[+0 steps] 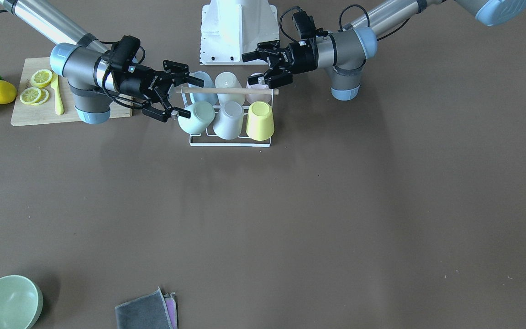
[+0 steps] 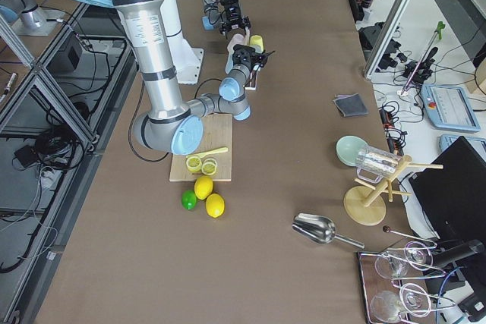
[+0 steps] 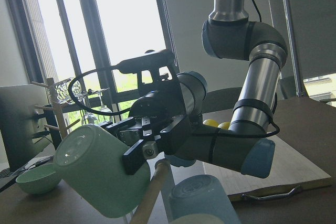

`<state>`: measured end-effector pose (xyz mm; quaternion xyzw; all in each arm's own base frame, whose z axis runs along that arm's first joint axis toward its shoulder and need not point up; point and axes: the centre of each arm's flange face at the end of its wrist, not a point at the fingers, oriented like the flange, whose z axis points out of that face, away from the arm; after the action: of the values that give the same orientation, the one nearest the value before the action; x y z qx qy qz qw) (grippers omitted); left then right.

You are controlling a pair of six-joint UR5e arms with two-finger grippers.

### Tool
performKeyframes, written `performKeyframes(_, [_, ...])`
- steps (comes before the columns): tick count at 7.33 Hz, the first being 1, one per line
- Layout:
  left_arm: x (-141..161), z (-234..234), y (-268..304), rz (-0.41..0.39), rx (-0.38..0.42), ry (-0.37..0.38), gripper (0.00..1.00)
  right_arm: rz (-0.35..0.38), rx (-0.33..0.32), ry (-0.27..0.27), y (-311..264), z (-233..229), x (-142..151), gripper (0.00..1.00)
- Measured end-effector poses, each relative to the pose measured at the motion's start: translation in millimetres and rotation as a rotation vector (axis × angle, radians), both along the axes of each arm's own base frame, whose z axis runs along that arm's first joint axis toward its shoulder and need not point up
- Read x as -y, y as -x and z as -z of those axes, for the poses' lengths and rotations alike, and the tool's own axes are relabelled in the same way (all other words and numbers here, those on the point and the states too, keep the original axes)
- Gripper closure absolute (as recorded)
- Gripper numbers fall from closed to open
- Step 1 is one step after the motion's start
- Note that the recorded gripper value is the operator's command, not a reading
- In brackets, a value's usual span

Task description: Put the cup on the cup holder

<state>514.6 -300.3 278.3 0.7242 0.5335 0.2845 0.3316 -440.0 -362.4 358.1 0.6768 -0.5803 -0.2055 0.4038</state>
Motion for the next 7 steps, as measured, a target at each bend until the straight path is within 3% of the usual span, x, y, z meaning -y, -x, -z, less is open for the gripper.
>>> performKeyframes(2, [13.5, 30.7, 17.6, 0.029, 0.101, 0.031, 0.01, 0.000, -0.002, 0.000, -6.0, -2.4, -0.8, 0.00])
performKeyframes(4, [31.3, 51.5, 48.4, 0.077, 0.274, 0.093, 0.01, 0.011, -0.034, -0.006, -17.9, -14.2, 3.3, 0.00])
performKeyframes(6, [57.9, 55.0, 77.6, 0.140, 0.484, 0.187, 0.01, 0.095, -0.159, -0.017, -57.2, -47.4, 27.2, 0.00])
performKeyframes(7, [76.8, 49.1, 85.2, 0.173, 0.602, 0.248, 0.01, 0.162, -0.238, 0.016, -85.4, -63.2, 45.7, 0.00])
